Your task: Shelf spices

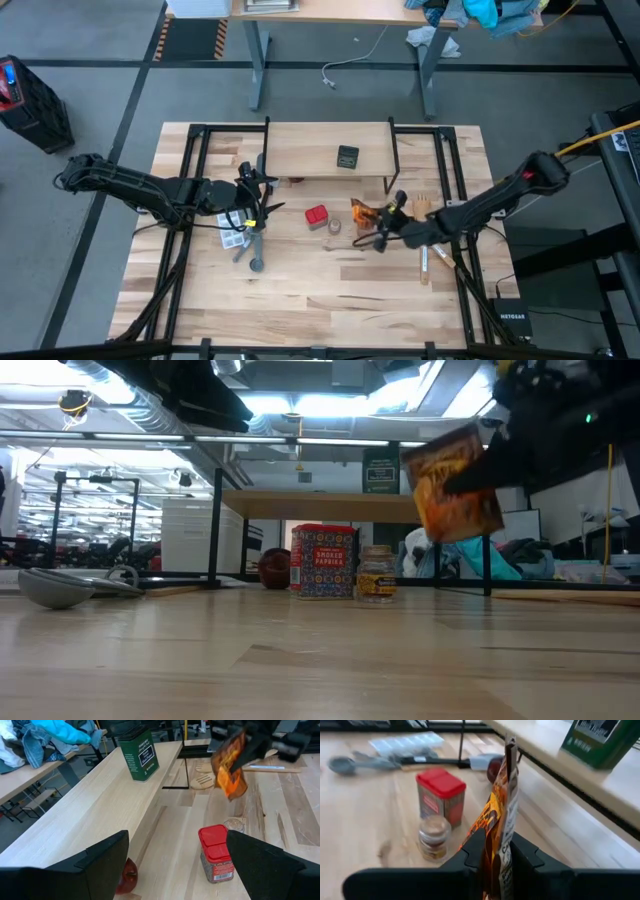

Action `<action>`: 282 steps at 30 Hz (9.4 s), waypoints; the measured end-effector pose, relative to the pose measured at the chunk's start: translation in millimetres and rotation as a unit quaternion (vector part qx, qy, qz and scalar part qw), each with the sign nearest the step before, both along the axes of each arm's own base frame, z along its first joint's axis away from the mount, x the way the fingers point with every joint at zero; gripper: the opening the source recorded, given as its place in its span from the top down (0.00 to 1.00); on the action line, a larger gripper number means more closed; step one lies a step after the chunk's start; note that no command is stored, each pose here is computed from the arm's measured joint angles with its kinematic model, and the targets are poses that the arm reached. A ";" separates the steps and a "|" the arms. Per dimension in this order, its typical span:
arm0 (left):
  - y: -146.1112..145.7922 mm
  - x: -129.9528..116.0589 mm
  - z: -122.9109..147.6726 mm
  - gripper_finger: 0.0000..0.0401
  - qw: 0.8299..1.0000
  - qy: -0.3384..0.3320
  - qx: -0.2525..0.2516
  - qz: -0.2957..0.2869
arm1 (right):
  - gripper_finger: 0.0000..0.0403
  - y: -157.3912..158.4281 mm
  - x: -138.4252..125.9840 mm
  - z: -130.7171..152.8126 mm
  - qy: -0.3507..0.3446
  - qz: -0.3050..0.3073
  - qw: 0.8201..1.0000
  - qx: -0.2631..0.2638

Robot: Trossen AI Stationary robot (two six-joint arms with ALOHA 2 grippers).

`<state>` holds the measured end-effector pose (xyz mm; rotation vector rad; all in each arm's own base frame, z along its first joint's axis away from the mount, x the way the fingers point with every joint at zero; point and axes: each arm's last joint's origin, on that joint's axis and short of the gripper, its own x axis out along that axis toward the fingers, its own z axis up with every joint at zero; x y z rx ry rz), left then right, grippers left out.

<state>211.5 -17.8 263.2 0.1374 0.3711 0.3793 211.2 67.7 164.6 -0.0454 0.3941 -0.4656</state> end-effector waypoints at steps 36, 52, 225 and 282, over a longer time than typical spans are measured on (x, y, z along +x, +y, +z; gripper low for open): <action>-0.1 0.0 -0.1 0.18 1.000 0.003 0.005 -0.003 | 0.49 10.0 24.3 -58.8 0.037 -0.005 0.999 -0.022; -0.1 0.0 0.0 0.18 1.000 0.000 0.000 -0.001 | 0.40 5.3 14.0 -13.4 -0.001 0.008 0.999 -0.043; -2.9 0.8 -0.4 0.18 0.990 -0.042 -0.134 -0.001 | 0.39 56.9 119.9 -53.7 0.013 0.173 0.985 0.020; 43.2 176.7 -76.6 0.18 0.978 -0.018 -0.163 -0.128 | 0.39 -2.7 0.6 98.2 0.154 0.045 0.968 -0.190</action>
